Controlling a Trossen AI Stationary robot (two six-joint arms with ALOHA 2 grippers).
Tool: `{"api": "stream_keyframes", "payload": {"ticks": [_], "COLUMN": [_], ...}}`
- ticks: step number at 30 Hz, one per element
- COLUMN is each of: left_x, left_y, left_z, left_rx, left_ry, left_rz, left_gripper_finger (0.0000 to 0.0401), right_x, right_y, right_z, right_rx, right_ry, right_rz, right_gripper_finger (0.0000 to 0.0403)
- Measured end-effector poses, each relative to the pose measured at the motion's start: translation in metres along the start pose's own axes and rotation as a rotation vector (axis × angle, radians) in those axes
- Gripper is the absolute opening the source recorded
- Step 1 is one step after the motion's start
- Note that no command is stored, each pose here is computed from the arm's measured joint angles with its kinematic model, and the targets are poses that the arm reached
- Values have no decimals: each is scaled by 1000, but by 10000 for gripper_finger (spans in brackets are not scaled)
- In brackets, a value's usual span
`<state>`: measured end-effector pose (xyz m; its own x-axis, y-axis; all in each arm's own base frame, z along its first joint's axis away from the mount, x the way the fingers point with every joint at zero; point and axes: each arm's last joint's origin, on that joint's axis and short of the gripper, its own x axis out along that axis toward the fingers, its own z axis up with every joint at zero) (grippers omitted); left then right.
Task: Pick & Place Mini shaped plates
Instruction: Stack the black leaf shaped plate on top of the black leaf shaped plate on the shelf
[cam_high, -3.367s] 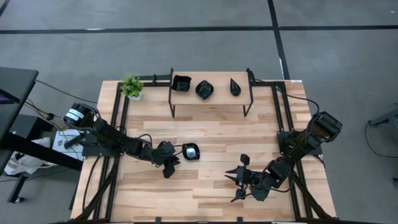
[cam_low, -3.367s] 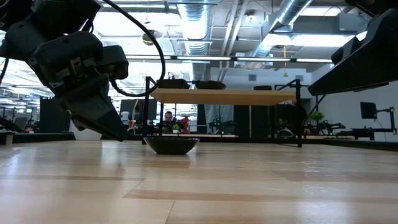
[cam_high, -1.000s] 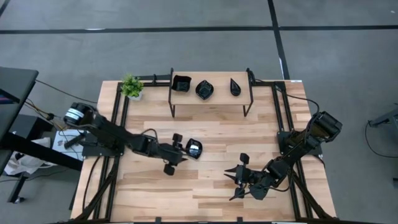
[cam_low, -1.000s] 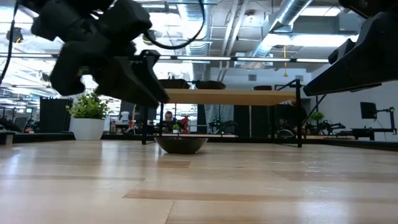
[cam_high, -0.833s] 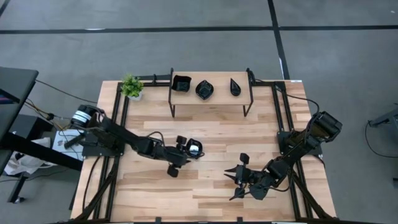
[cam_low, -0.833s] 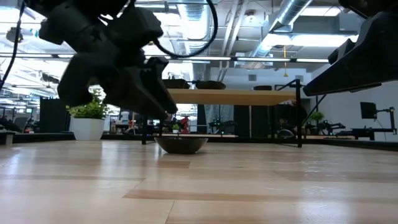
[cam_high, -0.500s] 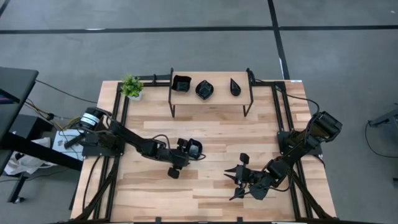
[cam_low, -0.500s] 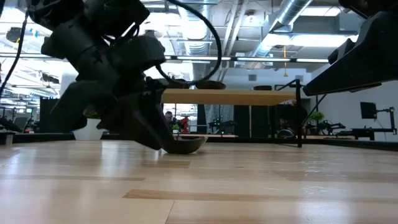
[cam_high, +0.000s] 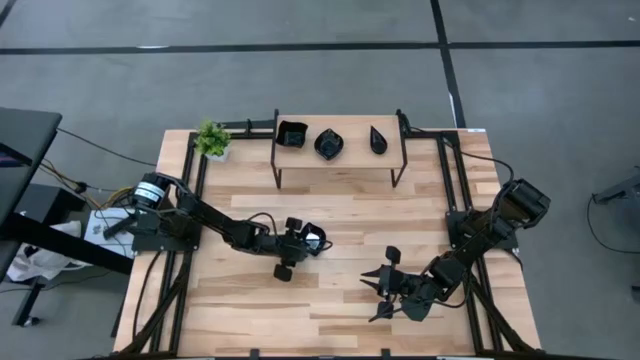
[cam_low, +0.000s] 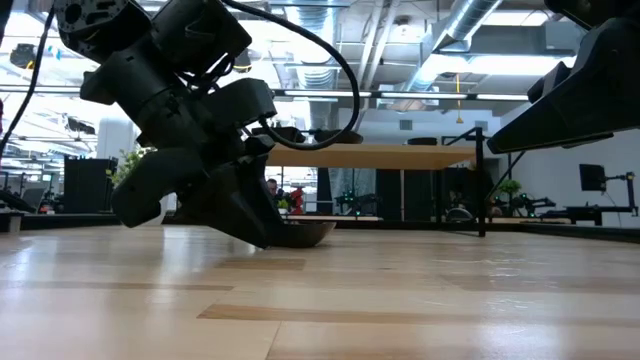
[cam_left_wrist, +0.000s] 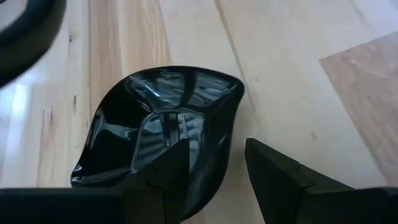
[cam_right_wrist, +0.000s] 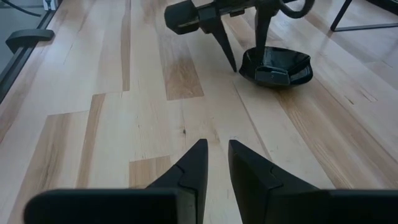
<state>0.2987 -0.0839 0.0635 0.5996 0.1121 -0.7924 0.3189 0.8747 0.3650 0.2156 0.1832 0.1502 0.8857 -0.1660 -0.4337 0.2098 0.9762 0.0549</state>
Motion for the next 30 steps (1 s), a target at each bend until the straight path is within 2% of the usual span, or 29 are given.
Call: {"api": "stream_keyframes", "payload": {"ticks": [30], "left_x": [0], "left_y": [0], "left_z": [2], "left_rx": [-49], "left_ry": [-17], "left_rz": [2], "left_gripper_finger": [159], "right_x": [1], "right_y": [-1], "right_z": [0], "right_rx": [1], "right_ry": [0], "right_rz": [-3], "right_gripper_finger": [59]}}
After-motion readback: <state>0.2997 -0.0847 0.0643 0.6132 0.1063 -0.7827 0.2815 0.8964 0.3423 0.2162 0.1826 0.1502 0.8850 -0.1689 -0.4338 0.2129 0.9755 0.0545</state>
